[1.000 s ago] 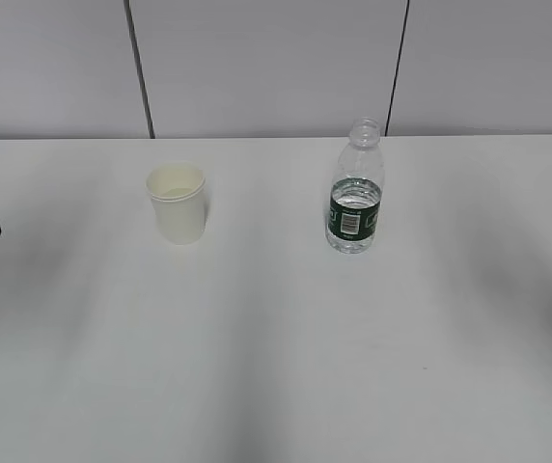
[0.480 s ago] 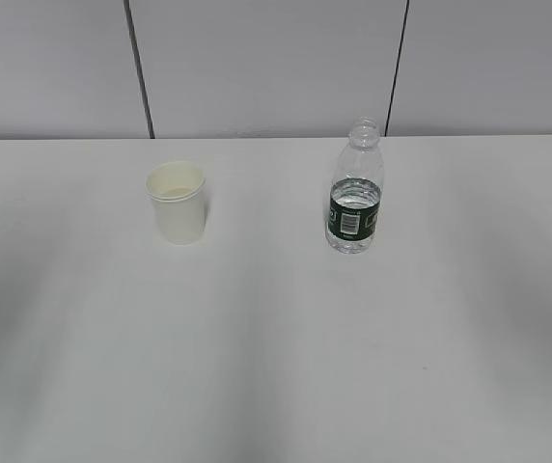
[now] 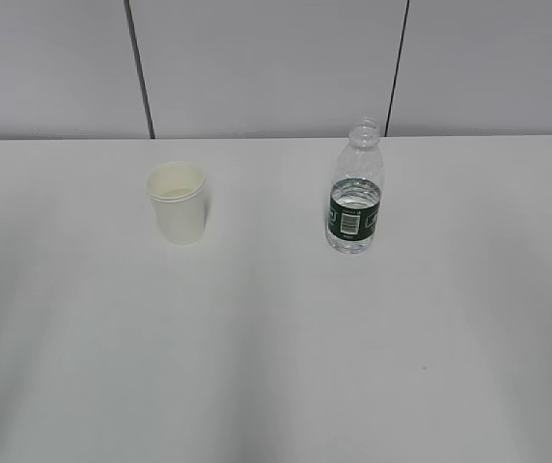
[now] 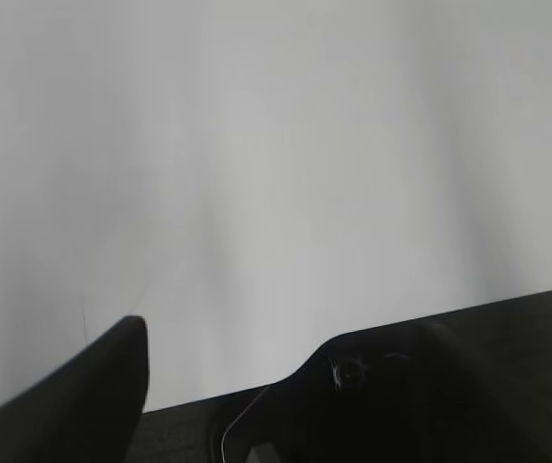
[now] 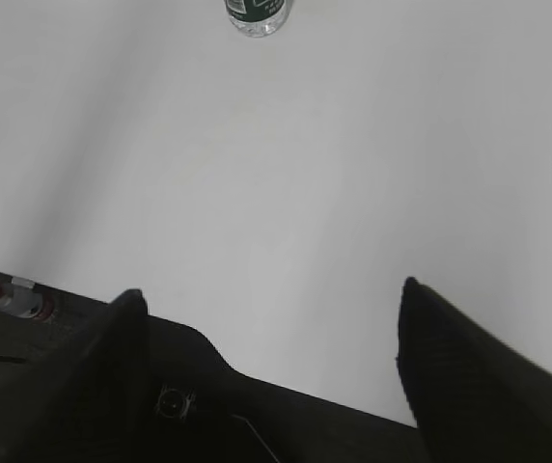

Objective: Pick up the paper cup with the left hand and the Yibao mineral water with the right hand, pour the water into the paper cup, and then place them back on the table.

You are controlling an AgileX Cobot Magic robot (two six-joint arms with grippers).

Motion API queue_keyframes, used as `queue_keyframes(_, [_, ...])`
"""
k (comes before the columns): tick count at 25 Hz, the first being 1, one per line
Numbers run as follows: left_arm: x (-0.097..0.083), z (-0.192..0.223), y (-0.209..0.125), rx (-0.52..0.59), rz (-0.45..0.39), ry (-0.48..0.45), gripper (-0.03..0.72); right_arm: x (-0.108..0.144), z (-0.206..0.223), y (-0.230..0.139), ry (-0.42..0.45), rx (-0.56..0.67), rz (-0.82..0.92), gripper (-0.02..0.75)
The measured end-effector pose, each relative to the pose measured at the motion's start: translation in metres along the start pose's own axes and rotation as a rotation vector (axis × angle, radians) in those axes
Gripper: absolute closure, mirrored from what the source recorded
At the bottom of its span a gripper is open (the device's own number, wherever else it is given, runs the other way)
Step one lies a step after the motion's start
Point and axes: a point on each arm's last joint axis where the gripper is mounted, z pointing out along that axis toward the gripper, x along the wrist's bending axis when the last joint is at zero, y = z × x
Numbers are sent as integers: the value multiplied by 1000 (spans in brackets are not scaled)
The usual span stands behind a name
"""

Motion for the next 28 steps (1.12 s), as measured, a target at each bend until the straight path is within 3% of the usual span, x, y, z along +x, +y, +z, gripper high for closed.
queue_keyframes(8, [2,-32,-27,-160,6,-22,182,1,-7,-50,-1,-85,-76,152])
queue_keyframes(15, [9,-50,-48,-274,35,11,183,1,2,-86,0,-118,-125,153])
queue_keyframes(22, [14,-24,-85,-249,36,13,192,1,3,-109,-7,-185,-140,152])
queue_keyframes(28, [15,-11,-110,-324,60,-25,192,-2,15,-119,-25,-158,-142,153])
